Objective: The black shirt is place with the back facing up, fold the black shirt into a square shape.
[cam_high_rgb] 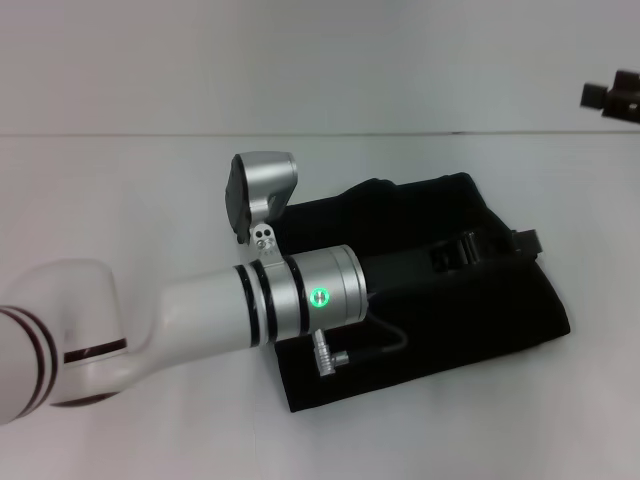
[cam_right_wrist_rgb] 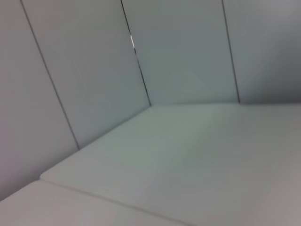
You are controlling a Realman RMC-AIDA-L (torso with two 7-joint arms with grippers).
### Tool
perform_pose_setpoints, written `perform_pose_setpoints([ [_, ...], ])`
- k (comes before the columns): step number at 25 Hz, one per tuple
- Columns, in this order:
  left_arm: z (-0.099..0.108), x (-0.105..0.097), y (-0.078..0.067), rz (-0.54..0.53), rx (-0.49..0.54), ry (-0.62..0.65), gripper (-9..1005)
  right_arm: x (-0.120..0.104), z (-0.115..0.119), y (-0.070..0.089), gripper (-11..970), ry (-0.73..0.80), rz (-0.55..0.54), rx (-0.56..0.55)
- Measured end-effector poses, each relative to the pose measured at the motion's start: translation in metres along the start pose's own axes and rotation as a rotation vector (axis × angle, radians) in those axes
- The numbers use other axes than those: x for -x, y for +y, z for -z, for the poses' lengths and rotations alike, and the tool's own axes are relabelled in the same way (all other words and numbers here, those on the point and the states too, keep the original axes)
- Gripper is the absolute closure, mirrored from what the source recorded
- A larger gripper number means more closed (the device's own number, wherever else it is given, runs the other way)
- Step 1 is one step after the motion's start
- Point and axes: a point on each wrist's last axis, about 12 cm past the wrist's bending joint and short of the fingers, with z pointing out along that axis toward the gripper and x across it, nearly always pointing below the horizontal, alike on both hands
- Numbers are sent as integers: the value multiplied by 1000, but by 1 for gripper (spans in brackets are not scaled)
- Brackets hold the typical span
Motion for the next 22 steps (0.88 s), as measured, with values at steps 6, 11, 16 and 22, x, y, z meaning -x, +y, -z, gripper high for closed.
perform_pose_setpoints([
  [6, 14, -1, -15, -90, -152, 105, 599, 0, -15, 6, 213, 160, -139, 25],
  [11, 44, 11, -12, -273, -168, 157, 488, 0, -34, 14, 213, 346, -265, 8],
  [16, 83, 24, 0, -494, -76, 195, 363, -11, -55, 25, 214, 493, -329, 2],
  [22, 107, 21, 9, -686, -11, 264, 150, -27, -77, 37, 213, 595, -374, -15],
])
